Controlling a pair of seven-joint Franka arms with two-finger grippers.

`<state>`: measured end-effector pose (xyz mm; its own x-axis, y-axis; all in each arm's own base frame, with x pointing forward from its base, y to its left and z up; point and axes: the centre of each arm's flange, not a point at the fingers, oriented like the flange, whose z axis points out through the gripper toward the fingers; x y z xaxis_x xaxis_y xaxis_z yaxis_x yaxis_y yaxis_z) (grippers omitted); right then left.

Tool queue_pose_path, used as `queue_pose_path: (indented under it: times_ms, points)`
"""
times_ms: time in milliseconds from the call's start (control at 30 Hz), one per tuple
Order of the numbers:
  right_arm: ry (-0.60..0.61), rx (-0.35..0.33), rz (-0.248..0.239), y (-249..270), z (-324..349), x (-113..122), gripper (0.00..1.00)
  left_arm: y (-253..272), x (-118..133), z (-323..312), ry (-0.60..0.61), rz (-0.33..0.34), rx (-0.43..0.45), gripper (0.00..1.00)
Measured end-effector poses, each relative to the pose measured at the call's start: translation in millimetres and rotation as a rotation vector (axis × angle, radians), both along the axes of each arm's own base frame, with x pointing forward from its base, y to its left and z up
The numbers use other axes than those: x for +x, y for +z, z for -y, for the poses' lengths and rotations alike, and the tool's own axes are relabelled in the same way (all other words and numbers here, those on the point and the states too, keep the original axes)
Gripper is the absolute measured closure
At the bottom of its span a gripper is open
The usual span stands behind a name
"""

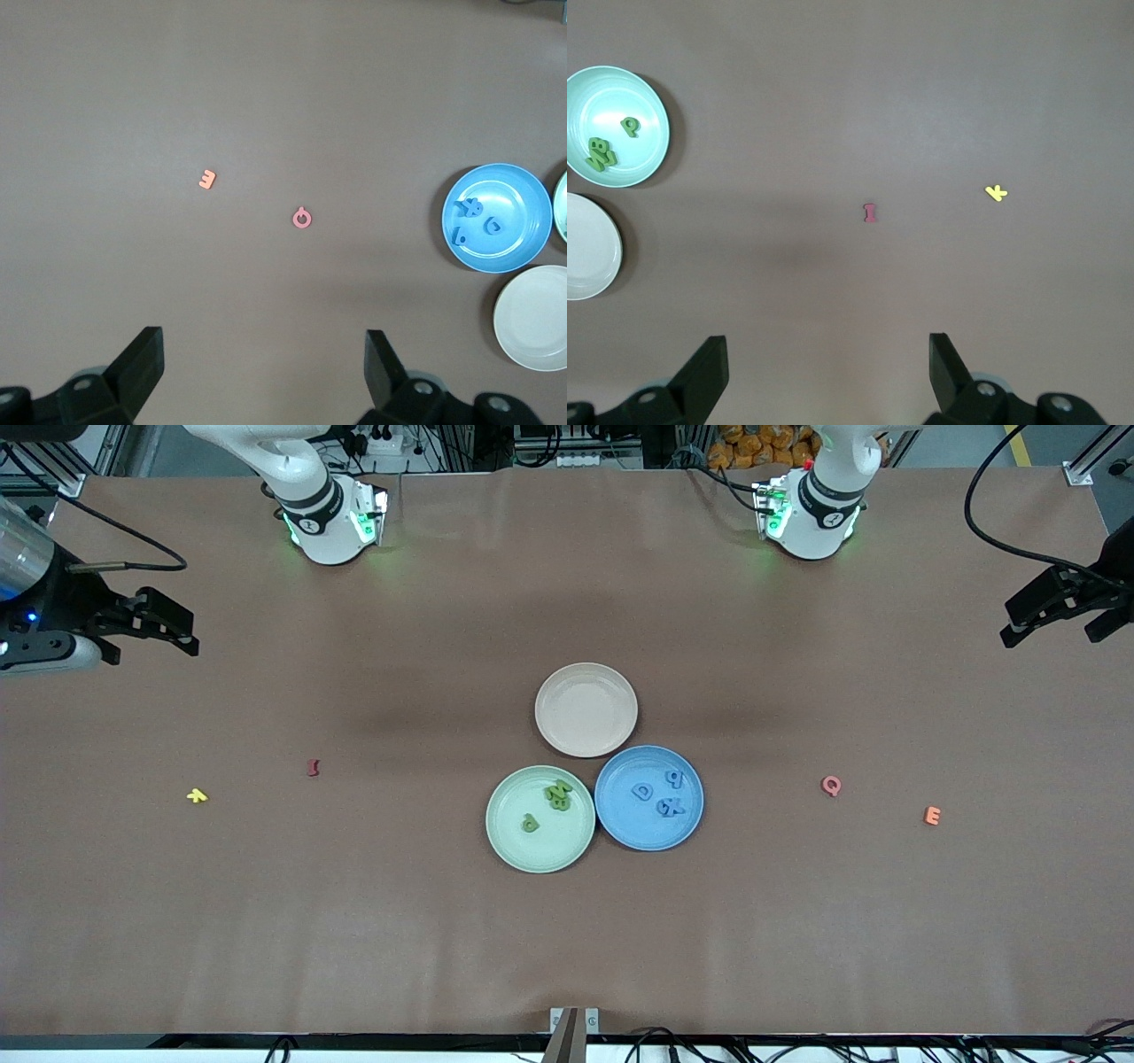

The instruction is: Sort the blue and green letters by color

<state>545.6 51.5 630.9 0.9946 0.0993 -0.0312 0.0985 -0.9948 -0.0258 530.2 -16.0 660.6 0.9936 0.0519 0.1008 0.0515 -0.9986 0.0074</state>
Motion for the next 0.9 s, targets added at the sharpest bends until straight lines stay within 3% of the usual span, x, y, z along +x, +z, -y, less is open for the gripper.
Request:
queue_pose_path:
  times_ms: [367, 901]
  points:
    - [0.010, -0.001, -0.006, -3.4, -5.2, 1.2, 0.00, -27.2, 2.2, 9.8, -0.026, -0.031, -0.002, 0.00]
    - [0.010, -0.004, -0.027, -15.6, -5.1, 6.8, 0.00, -29.1, 5.5, 9.1, -0.025, -0.011, -0.004, 0.00]
